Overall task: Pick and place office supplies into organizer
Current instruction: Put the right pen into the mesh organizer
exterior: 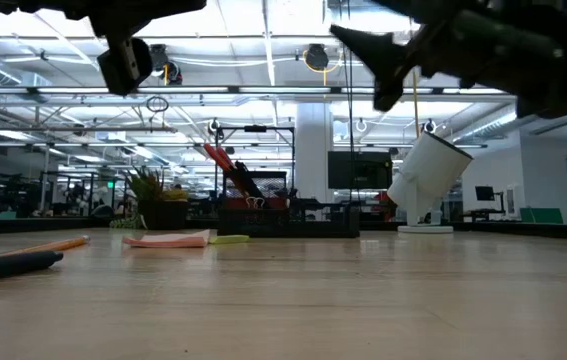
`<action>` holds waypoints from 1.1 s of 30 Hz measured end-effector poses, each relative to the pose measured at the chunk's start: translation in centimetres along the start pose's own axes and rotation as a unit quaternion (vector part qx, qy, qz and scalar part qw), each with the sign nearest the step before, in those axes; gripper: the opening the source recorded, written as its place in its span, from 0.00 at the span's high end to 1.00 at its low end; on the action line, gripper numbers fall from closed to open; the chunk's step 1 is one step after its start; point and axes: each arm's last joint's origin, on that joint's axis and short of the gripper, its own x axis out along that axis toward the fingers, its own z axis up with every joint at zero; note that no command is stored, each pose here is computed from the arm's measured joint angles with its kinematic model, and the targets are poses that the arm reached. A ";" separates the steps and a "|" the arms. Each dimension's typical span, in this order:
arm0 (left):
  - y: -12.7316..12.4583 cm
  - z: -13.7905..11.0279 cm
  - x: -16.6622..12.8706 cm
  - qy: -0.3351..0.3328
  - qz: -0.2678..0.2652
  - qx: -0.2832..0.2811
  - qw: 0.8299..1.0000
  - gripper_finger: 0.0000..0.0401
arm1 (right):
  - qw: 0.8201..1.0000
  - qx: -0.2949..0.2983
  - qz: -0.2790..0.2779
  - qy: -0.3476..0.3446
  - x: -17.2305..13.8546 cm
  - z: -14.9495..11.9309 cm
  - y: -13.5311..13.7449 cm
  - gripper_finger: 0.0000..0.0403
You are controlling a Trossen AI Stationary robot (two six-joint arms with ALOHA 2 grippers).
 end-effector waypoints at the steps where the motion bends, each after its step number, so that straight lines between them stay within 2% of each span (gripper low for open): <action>1: 0.1 0.1 0.0 -0.005 0.002 0.000 1.000 0.93 | 1.000 0.004 -0.003 0.001 0.4 -0.3 -0.2 0.49; 7: 0.7 0.6 0.3 -0.018 0.019 -0.007 1.000 0.96 | 1.000 0.010 -0.007 -0.016 3.5 -0.8 -0.8 0.49; 13: 0.5 0.8 0.3 -0.026 0.012 -0.006 1.000 0.92 | 0.999 0.028 0.000 -0.037 5.0 -0.1 -1.2 0.51; 18: 0.6 0.8 0.3 -0.029 0.018 -0.011 0.999 0.96 | 0.997 0.048 -0.008 -0.058 5.9 0.8 -1.7 0.51; 26: 0.7 1.0 0.3 -0.039 0.024 -0.010 0.999 0.92 | 0.999 0.043 -0.013 -0.028 7.8 1.0 -1.7 0.51; 33: 0.7 1.0 0.3 -0.040 0.028 -0.011 0.999 0.96 | 0.999 0.027 0.003 -0.030 8.2 1.3 -1.5 0.55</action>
